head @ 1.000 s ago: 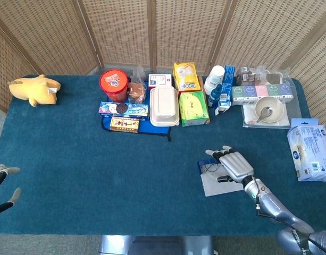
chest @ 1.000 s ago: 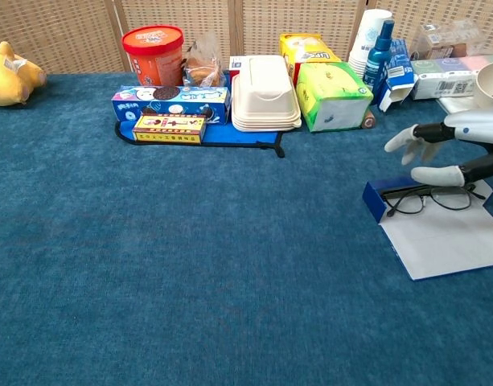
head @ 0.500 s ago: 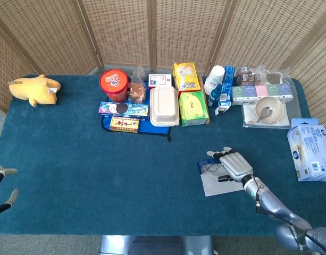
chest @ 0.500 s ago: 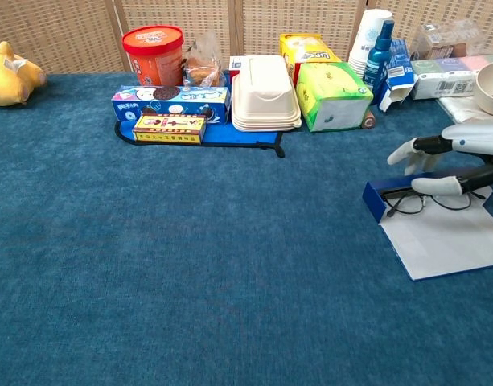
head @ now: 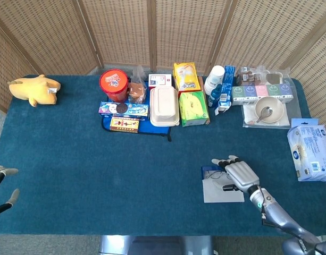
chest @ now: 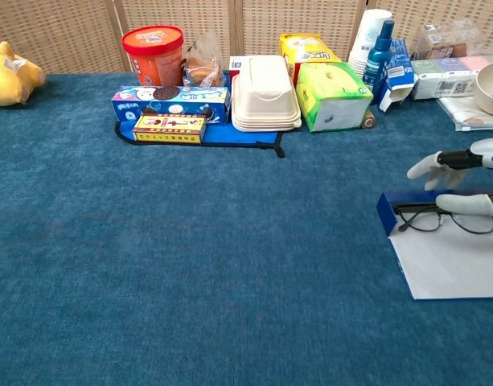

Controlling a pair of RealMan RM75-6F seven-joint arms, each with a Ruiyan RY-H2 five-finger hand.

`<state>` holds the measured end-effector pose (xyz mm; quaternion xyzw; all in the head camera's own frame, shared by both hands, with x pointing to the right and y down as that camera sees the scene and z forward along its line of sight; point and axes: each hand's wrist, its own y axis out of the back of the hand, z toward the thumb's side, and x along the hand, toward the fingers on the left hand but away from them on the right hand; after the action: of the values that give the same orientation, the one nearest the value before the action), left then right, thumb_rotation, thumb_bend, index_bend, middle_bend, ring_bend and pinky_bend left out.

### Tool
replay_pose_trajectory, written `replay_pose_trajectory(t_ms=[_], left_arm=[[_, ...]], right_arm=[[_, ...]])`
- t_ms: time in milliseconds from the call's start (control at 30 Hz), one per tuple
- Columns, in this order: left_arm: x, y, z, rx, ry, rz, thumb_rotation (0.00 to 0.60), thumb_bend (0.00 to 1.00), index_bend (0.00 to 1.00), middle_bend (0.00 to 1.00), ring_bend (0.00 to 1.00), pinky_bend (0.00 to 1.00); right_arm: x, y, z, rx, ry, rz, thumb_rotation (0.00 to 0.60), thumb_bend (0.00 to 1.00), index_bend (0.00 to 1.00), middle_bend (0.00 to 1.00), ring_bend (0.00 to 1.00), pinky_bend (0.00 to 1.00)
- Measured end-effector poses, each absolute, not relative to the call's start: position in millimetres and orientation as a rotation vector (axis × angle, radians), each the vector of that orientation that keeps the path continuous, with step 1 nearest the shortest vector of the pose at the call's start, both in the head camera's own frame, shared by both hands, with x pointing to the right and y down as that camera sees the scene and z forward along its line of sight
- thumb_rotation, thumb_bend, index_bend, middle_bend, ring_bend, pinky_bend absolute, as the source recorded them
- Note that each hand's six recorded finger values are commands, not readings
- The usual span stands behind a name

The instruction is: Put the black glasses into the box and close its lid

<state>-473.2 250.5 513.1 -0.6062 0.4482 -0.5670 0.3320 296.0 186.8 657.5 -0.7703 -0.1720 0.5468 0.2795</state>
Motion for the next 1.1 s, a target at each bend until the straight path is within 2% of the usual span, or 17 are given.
replay_pose_trajectory(t_ms=[400,1100], left_arm=[[-473,252,511,-1.579,1.174,-1.483,0.6,0.3,0.31,0.35,0.22,0.27],[-474,253,508,-1.572,1.175,-1.485,0.6,0.3,0.31,0.35,0.22,0.27]], right_arm=[[294,210,648,-2.111,-0.453,1.444,0.163,0.39,0.14,0.26,0.26,0.16],[290,231,632,-2.151,-0.436,1.415,0.16,0.39,0.14,0.27,0.27,0.17]])
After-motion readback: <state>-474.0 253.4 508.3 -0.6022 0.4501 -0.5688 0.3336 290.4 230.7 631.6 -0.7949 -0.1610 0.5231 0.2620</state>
